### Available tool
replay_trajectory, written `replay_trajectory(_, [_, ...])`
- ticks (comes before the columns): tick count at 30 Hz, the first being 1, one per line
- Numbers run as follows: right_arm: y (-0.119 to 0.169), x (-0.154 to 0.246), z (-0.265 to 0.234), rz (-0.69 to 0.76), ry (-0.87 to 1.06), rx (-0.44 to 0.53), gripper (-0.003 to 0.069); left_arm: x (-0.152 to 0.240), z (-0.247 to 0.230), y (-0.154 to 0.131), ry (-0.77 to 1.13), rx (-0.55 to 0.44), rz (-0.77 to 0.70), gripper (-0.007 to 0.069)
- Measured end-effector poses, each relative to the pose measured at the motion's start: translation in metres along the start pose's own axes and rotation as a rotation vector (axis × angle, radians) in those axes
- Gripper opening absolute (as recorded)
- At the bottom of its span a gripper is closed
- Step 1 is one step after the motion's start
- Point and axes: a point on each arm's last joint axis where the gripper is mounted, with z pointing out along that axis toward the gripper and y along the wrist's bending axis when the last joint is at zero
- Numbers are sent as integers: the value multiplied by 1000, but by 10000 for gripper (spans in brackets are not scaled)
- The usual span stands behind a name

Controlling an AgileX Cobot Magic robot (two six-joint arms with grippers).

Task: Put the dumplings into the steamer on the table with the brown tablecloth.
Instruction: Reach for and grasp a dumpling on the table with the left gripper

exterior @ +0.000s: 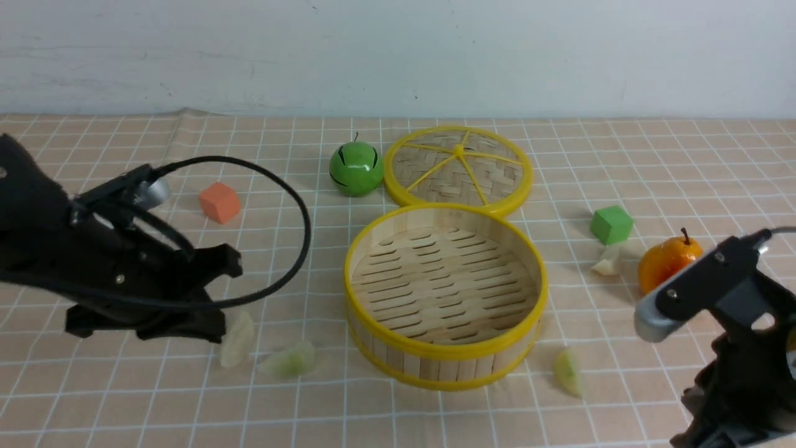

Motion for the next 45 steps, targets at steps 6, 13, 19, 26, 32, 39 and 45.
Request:
replay_trajectory(6, [-4, -7, -17, -14, -67, 30, -15, -27, 12, -15, 136, 30, 69, -14])
replay_trajectory(13, [-3, -9, -18, 31, -87, 14, -13, -51, 35, -3, 175, -113, 160, 31])
replay_trajectory(19, [-2, -10, -18, 39, -106, 7, -10, -58, 59, 10, 187, -186, 187, 193])
replay_trajectory(26, [-2, -11, -18, 45, -107, 1, -6, -63, 74, 12, 147, -181, 184, 330])
replay_trajectory(32, [0, -11, -18, 62, -117, -16, -3, -50, 84, -12, 148, -269, 414, 295])
replay_trajectory(39, [1, -12, -18, 77, -125, -31, 0, -50, 87, -20, 79, -350, 428, 293])
replay_trajectory(45, [2, -14, -18, 94, -138, -47, 2, -50, 87, -19, 81, -356, 380, 296])
